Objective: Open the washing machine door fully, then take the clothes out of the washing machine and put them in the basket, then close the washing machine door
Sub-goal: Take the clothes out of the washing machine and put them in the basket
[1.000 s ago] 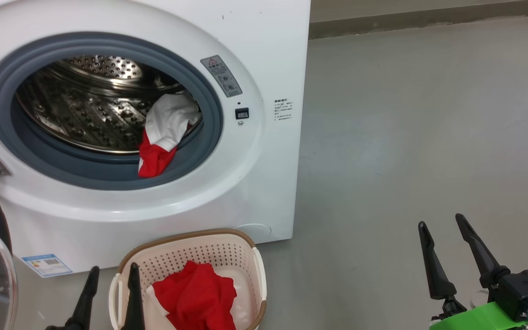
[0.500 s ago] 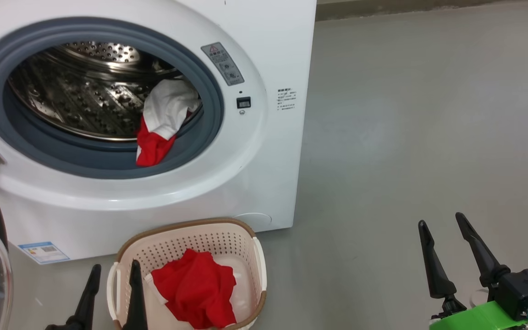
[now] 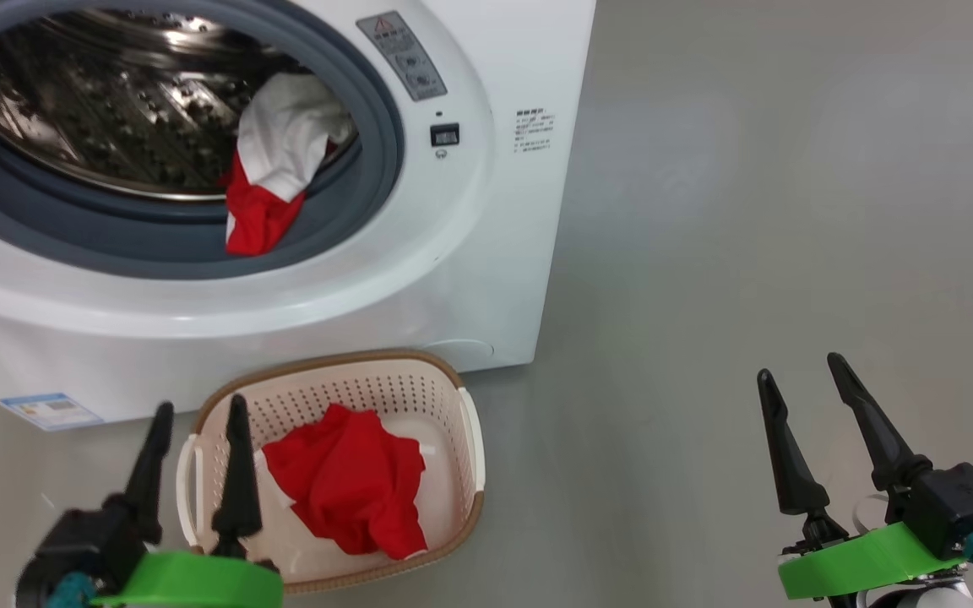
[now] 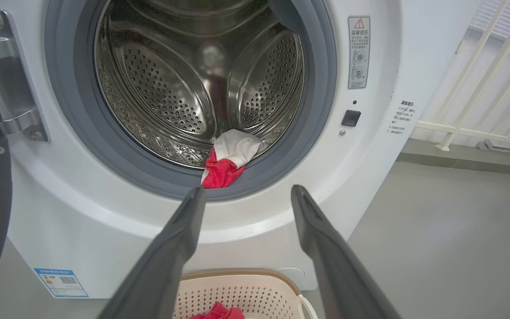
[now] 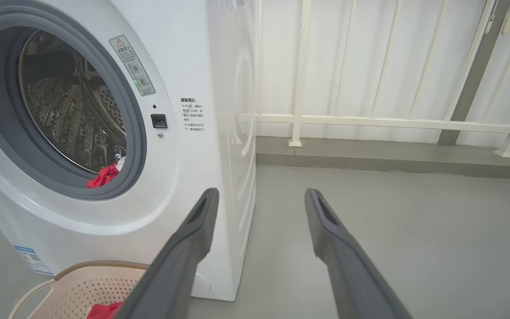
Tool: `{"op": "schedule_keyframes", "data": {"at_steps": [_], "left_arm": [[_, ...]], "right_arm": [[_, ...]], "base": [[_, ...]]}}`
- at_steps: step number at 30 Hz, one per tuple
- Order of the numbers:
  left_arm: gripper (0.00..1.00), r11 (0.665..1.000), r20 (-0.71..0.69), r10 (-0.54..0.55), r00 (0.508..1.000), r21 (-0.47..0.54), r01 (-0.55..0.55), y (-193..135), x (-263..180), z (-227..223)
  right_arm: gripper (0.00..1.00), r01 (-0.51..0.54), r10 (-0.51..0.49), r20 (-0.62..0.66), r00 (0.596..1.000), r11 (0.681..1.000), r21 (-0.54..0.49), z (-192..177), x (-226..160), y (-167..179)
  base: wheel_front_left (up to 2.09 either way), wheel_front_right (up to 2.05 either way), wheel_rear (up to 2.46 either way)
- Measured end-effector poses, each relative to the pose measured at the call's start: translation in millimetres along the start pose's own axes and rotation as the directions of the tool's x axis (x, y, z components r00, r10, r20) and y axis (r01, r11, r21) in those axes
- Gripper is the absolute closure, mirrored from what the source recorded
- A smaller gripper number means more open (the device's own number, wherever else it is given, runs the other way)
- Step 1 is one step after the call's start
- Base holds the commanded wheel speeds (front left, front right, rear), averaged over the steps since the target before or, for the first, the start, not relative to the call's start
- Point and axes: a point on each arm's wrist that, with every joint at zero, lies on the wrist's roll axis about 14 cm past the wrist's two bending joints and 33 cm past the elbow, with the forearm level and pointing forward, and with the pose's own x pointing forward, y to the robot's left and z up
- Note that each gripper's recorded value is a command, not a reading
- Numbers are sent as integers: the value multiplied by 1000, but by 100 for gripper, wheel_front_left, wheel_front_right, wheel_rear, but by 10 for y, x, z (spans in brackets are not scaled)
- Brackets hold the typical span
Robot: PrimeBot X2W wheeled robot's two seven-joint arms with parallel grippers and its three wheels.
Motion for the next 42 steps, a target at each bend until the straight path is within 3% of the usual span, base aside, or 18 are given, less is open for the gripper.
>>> {"op": "schedule_keyframes", "data": {"at_steps": [24,36,42], "left_arm": [[0,1000,-8,-26,1000,9,26,43,1307,-150],[0,999,-51,-32,998,2,32,86,1856,-277],[0,998,-52,-40,998,-53,37,48,2095,-287]], "right_arm": [[0,-12,12,-102,995,1000,-3,-452,444,15],[0,-12,11,-150,989,1000,-9,-641,487,1],[0,-9,6,-158,987,1000,-15,-679,527,-24]], "base": [[0,0,0],[0,0,0],[0,0,0]]}}
